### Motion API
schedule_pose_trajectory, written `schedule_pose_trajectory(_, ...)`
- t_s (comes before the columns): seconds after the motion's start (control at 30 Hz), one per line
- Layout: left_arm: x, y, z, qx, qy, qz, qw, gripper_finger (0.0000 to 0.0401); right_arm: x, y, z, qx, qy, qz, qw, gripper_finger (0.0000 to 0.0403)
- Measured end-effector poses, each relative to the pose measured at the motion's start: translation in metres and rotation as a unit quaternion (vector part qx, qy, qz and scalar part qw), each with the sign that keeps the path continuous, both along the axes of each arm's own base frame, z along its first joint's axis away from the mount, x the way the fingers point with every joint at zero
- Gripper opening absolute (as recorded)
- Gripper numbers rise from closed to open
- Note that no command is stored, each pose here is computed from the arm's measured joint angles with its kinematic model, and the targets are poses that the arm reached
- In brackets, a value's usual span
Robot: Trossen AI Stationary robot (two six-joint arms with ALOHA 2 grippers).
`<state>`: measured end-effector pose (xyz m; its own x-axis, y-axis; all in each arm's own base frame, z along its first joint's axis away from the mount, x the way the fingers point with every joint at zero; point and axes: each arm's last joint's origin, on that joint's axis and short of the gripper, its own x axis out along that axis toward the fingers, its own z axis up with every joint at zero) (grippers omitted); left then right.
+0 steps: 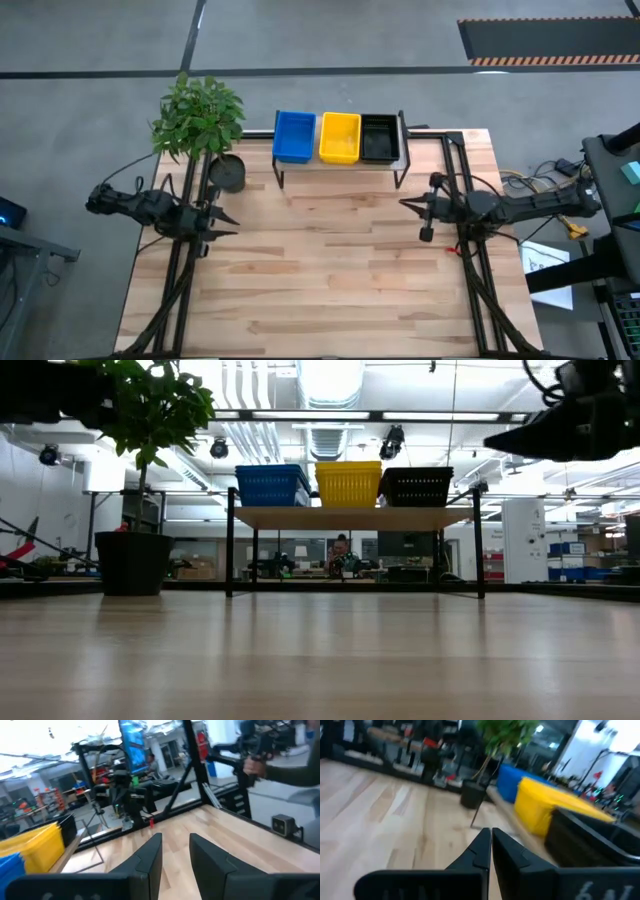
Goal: Stack baskets on shelf by color
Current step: Return to Home Position
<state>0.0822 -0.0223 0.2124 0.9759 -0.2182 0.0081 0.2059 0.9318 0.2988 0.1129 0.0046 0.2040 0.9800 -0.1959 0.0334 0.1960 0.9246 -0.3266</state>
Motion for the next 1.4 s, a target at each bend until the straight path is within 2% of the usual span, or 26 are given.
schedule_pose_trajectory(0.3, 0.003, 0.001, -0.009, -0.001, 0.013, 0.040, 0.999, 0.0082, -0.024, -0.005, 0.001, -0.028, -0.107, -0.017, 0.994, 0.0008)
schedule_pose_trajectory(0.47, 0.002, 0.002, -0.004, -0.010, -0.012, 0.041, 0.999, 0.0082, -0.023, -0.005, 0.001, -0.066, -0.119, -0.022, 0.991, 0.0008)
schedule_pose_trajectory(0.6, 0.002, 0.002, -0.004, -0.010, -0.014, 0.048, 0.999, 0.0082, -0.021, -0.006, -0.005, -0.087, -0.096, -0.050, 0.990, 0.0009)
schedule_pose_trajectory(0.77, 0.004, 0.002, -0.007, -0.006, -0.001, 0.048, 0.999, 0.0082, -0.020, -0.008, -0.011, -0.073, -0.065, -0.084, 0.992, 0.0009)
schedule_pose_trajectory(1.4, 0.011, 0.000, -0.038, 0.012, 0.049, 0.048, 0.998, 0.0082, -0.019, -0.008, -0.015, -0.072, -0.045, -0.084, 0.993, 0.0009)
